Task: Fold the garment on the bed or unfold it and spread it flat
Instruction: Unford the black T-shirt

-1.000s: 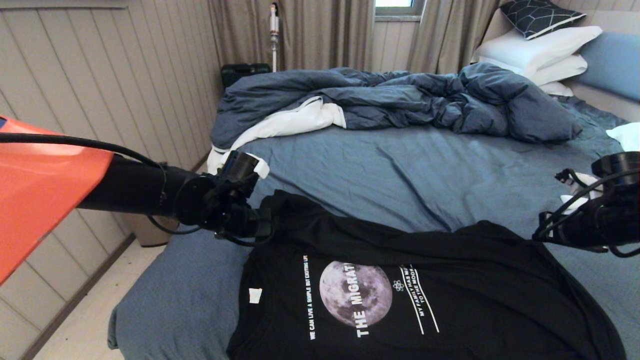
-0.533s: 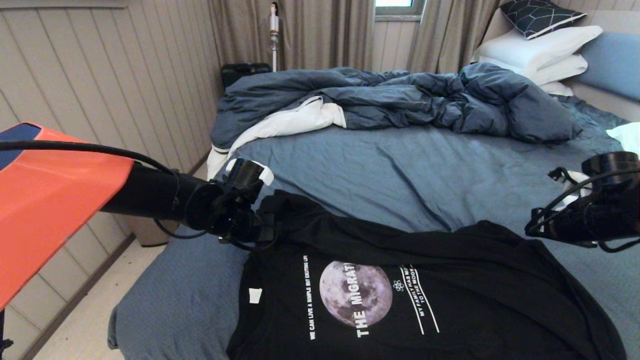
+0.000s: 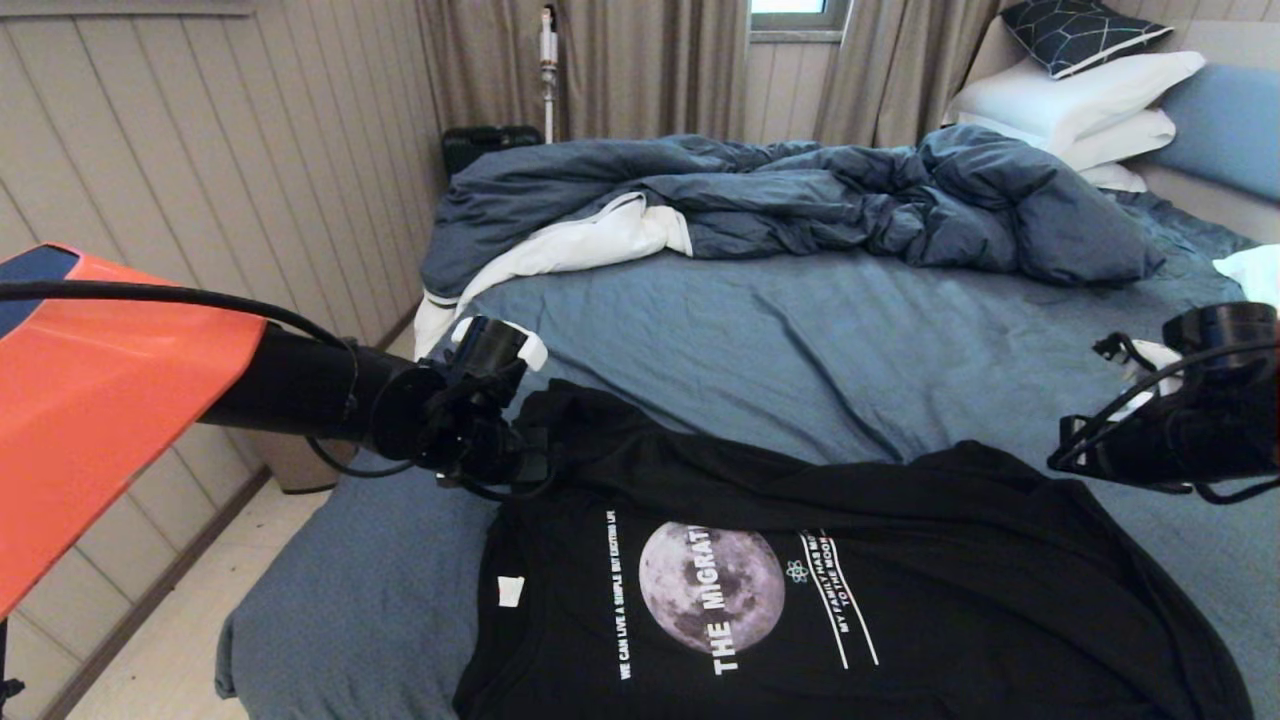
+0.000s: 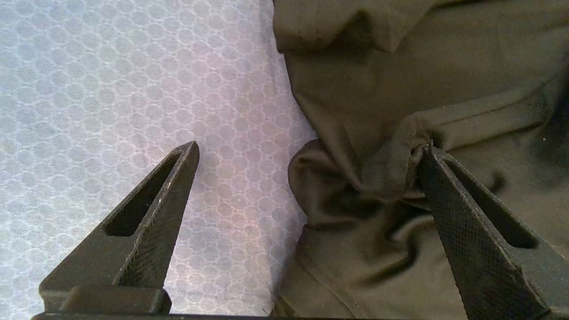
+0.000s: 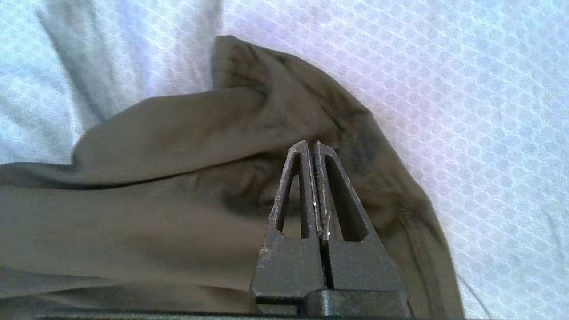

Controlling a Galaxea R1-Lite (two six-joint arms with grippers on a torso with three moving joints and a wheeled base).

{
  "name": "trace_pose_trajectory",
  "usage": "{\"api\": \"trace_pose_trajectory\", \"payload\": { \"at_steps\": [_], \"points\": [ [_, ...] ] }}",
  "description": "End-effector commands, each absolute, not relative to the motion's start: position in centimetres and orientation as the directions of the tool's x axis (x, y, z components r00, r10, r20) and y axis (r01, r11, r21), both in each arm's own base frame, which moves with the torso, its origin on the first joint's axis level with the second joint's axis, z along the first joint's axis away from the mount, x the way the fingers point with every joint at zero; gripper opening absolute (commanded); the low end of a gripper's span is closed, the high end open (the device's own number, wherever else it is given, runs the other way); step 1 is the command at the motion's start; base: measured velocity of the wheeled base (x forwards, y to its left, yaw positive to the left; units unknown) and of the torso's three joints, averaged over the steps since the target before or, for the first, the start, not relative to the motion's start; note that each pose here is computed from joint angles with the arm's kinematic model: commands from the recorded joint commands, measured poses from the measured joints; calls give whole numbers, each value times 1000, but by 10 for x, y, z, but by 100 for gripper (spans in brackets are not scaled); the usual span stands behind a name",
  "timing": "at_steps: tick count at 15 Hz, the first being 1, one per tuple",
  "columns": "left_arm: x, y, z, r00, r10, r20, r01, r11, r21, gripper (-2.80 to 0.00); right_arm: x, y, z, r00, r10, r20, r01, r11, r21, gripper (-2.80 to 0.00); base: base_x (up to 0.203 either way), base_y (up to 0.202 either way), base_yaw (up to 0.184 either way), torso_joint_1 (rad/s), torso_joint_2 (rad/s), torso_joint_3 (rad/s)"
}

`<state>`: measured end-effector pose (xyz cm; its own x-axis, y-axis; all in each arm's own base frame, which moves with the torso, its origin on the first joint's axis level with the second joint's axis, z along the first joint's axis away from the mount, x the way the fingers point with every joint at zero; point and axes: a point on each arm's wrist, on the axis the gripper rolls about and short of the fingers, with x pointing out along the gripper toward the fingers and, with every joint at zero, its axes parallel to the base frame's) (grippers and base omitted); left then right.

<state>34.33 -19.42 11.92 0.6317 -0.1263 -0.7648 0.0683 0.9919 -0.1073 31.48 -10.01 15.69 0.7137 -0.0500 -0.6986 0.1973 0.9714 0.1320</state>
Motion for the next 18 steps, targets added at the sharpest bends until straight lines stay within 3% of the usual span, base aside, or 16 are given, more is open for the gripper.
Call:
{"api": "trace_pose_trajectory", "payload": {
  "at_steps": [1,3,4,11,18],
  "points": [
    [342,-194,122,635,-127,-762,65,992,-110,0,312,-96,160,720,-44,-693,187,973,132,-280,0,0,0,0,0,0],
    [341,-193,125,640,-128,-758,65,991,-113,0,312,-94,161,724,-41,-689,183,974,134,-280,0,0,0,0,0,0],
    [340,-193,127,641,-129,-756,65,991,-114,0,309,-93,165,731,-41,-681,181,974,136,0,0,0,0,0,0,0],
    [340,-193,126,640,-128,-757,64,991,-114,0,308,-91,174,758,8,-652,128,979,161,0,0,0,0,0,0,0],
    [349,-197,101,611,-109,-784,59,994,-92,0,340,-103,137,713,13,-701,149,974,169,0,0,0,0,0,0,0]
  ]
}}
